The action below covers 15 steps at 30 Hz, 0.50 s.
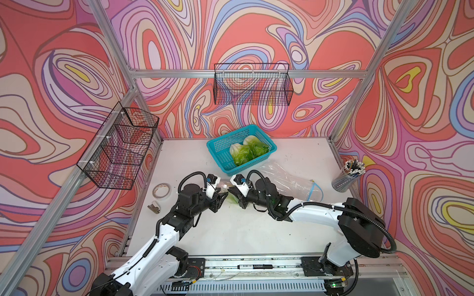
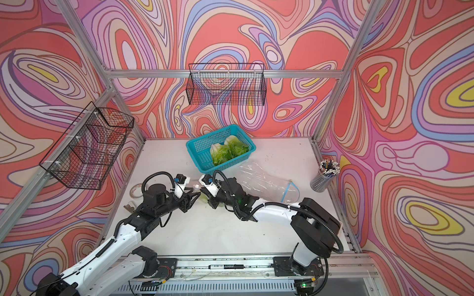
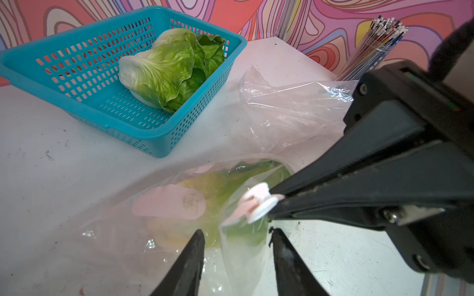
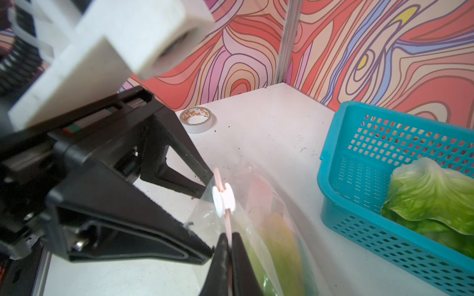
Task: Open the zip-top bag and take out the chinese cabbages
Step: Adjust the zipper food storage bag at the center of the board.
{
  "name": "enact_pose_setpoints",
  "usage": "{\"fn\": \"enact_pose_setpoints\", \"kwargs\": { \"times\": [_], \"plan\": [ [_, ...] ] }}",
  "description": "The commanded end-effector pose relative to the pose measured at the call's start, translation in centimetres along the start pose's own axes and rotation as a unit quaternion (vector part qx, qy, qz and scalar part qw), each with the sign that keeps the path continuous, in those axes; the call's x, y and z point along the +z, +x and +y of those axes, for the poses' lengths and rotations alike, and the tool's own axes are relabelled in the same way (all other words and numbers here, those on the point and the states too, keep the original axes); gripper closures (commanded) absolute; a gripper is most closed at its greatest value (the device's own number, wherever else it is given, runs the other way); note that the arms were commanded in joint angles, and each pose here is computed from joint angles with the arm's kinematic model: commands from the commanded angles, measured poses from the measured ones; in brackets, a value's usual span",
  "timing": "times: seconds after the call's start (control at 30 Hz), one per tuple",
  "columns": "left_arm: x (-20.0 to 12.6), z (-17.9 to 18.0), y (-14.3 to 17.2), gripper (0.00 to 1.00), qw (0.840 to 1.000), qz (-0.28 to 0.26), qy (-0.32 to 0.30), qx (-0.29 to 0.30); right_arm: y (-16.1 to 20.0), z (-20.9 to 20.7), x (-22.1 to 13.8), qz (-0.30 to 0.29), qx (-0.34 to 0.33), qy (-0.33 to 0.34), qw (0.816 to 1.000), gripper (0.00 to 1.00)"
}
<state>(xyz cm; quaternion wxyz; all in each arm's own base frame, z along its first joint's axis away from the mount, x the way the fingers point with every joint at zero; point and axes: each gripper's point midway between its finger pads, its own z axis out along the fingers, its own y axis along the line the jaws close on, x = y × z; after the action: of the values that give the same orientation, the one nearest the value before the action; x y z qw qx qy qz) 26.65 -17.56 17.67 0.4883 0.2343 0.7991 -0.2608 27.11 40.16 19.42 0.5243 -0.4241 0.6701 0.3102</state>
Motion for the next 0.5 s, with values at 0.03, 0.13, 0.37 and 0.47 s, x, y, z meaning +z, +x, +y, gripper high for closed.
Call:
{"fn": "enact_pose_setpoints", "kwargs": {
  "times": [0.03,0.13,0.37,0.47],
  "plan": [
    [0.04,-0.70,-1.94,0.66,0.999,-0.026,0.018,0.023,-1.08,-0.04,-0.60,-0.017,0.000,-0.006,1.000,1.00],
    [-0.03,-0.86,-2.17,0.74,0.999,-0.030,0.021,0.025,-0.94,0.06,-0.60,-0.015,0.001,-0.008,1.000,1.00],
    [-0.18,-0.97,-2.28,0.90,0.999,-0.036,0.023,0.024,-1.01,0.00,-0.80,-0.017,0.001,-0.007,1.000,1.00],
    [-0.23,-1.12,-2.48,0.95,0.999,-0.039,0.027,0.025,-0.80,-0.01,-0.72,-0.014,0.002,-0.007,1.000,1.00]
  ]
}}
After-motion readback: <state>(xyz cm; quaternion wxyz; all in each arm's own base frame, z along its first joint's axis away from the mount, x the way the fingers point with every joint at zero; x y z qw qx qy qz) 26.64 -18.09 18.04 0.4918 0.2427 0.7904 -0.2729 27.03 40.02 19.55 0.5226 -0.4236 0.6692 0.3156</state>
